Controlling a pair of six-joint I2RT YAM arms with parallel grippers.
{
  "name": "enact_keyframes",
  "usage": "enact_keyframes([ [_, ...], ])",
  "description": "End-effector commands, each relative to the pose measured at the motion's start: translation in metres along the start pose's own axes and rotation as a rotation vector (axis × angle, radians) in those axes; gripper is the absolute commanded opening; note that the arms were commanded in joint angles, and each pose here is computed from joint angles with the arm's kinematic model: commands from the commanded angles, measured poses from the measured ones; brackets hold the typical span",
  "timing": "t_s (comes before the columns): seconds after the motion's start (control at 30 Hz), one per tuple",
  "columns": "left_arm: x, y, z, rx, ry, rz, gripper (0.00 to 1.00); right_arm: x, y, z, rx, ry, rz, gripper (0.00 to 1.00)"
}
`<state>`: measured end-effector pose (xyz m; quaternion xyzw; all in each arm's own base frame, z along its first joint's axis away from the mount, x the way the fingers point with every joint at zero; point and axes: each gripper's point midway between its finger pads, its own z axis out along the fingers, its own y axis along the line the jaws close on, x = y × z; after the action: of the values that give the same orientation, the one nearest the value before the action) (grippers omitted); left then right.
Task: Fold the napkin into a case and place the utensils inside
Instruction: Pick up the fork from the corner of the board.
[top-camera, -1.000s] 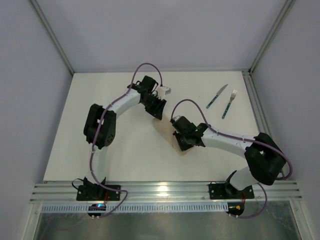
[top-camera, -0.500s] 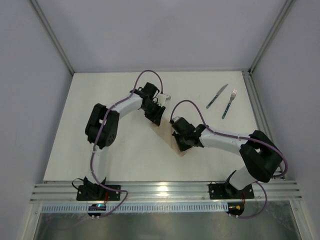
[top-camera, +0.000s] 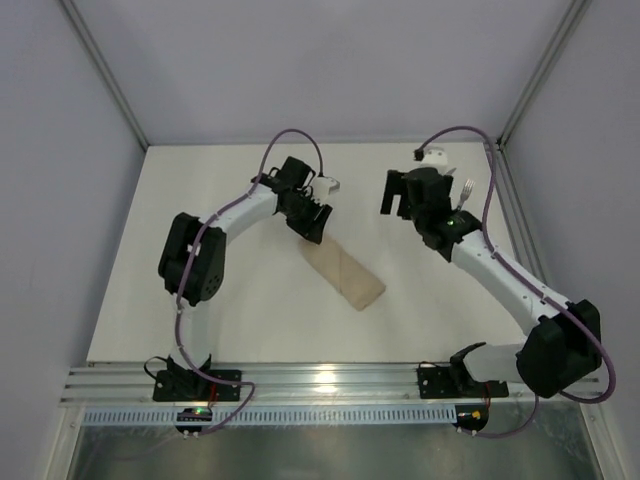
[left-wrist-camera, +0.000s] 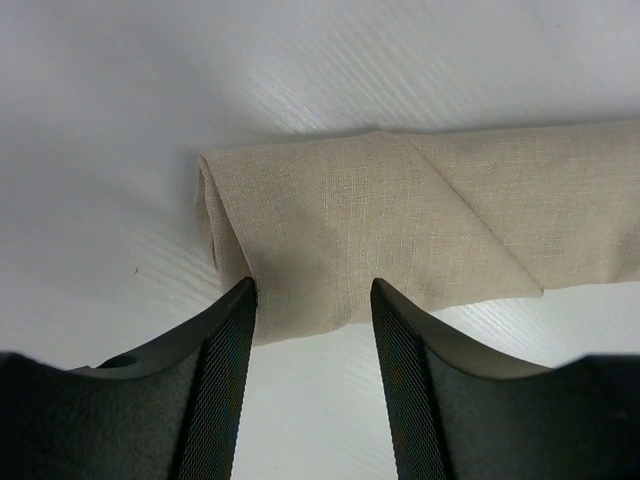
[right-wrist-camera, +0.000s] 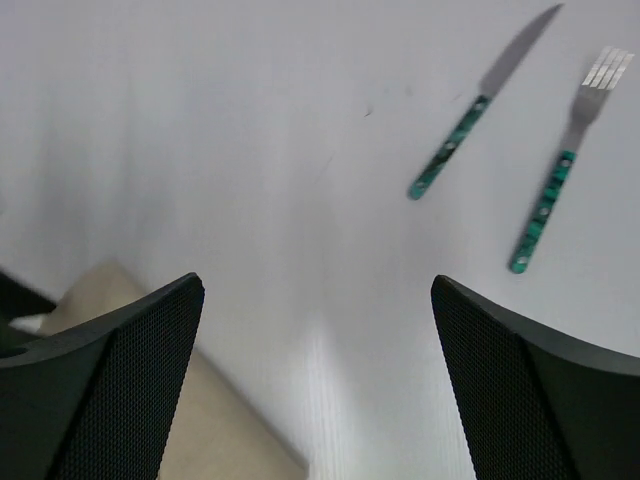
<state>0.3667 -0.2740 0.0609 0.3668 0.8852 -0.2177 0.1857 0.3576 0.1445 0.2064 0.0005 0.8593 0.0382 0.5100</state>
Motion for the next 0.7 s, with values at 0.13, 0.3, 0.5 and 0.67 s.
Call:
enact_keyframes([
  [0.13,-0.046,-0.012,-0.055,0.001,-0.141,0.057,0.54,-0.014,-0.134,0.07,0.386,0.074,0.336,0.91],
  [0.3,-0.038,0.002,-0.076,-0.043,-0.145,0.055,0.54,0.009,-0.206,0.111,0.423,0.158,0.468,0.72],
  [0.5,-0.02,0.022,-0.1,-0.099,-0.152,0.04,0.54,0.039,-0.238,0.15,0.422,0.309,0.486,0.72],
  [0.67,-0.012,0.027,-0.107,-0.113,-0.163,0.029,0.54,0.048,-0.236,0.172,0.384,0.375,0.481,0.7],
])
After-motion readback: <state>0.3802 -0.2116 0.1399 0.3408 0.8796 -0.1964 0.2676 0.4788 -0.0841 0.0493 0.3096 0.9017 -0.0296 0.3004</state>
